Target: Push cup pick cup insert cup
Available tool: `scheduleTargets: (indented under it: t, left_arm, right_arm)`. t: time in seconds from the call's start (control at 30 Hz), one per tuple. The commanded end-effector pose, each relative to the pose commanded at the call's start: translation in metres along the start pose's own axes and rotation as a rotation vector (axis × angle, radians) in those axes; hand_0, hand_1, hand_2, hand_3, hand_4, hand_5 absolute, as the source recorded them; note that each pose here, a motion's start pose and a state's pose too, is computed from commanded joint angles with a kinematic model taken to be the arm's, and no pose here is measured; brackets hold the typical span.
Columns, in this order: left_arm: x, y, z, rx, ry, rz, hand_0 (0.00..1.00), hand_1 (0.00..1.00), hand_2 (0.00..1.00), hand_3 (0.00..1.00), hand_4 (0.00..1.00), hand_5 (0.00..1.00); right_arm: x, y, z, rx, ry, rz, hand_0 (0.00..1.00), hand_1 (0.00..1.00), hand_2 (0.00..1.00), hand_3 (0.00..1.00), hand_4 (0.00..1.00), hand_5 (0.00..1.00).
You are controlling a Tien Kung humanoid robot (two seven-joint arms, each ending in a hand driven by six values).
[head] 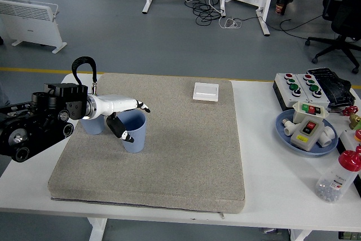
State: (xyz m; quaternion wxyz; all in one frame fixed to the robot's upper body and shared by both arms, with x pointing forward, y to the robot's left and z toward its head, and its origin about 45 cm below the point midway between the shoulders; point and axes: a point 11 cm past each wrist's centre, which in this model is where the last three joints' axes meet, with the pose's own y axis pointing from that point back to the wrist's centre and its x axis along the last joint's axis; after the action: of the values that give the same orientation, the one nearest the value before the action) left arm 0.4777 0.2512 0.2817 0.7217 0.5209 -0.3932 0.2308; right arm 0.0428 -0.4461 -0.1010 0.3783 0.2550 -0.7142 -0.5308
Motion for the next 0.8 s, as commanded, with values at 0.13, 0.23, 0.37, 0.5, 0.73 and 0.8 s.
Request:
scheduleTargets:
  t: [0.13, 0.23, 0.37, 0.5, 0.73, 0.8]
  left_arm:
    - [-0.001, 0.0, 0.0, 0.0, 0.003, 0.002, 0.543, 0.673, 0.815, 0.729, 0.701, 0.079]
    - [-0.001, -0.001, -0.001, 0.002, 0.004, 0.004, 0.495, 0.615, 0.73, 0.562, 0.594, 0.035]
    - [-0.001, -0.001, -0.002, 0.005, 0.011, 0.009, 0.495, 0.615, 0.73, 0.562, 0.594, 0.035]
    - [0.002, 0.004, -0.004, 0.0, 0.07, 0.026, 0.496, 0.565, 0.592, 0.489, 0.548, 0.033]
    - [0.034, 0.037, 0.0, -0.034, 0.181, 0.122, 0.495, 0.551, 0.549, 0.481, 0.54, 0.044]
    - [0.048, 0.054, -0.002, -0.031, 0.208, 0.162, 0.495, 0.551, 0.549, 0.481, 0.54, 0.044]
  right_arm:
    - [0.0, 0.0, 0.0, 0.0, 0.002, 0.0, 0.724, 0.647, 0.648, 0.578, 0.127, 0.471]
    - [0.0, 0.0, 0.0, -0.001, 0.001, 0.0, 0.724, 0.646, 0.648, 0.577, 0.127, 0.471]
    - [0.0, 0.0, 0.001, -0.002, -0.001, 0.0, 0.724, 0.646, 0.648, 0.577, 0.127, 0.471]
    - [0.0, 0.0, 0.003, -0.004, -0.002, 0.0, 0.724, 0.647, 0.647, 0.577, 0.127, 0.471]
    - [0.0, -0.001, 0.006, -0.009, -0.005, 0.0, 0.724, 0.647, 0.648, 0.577, 0.127, 0.473]
    - [0.0, -0.001, 0.007, -0.011, -0.002, 0.001, 0.724, 0.647, 0.648, 0.577, 0.127, 0.473]
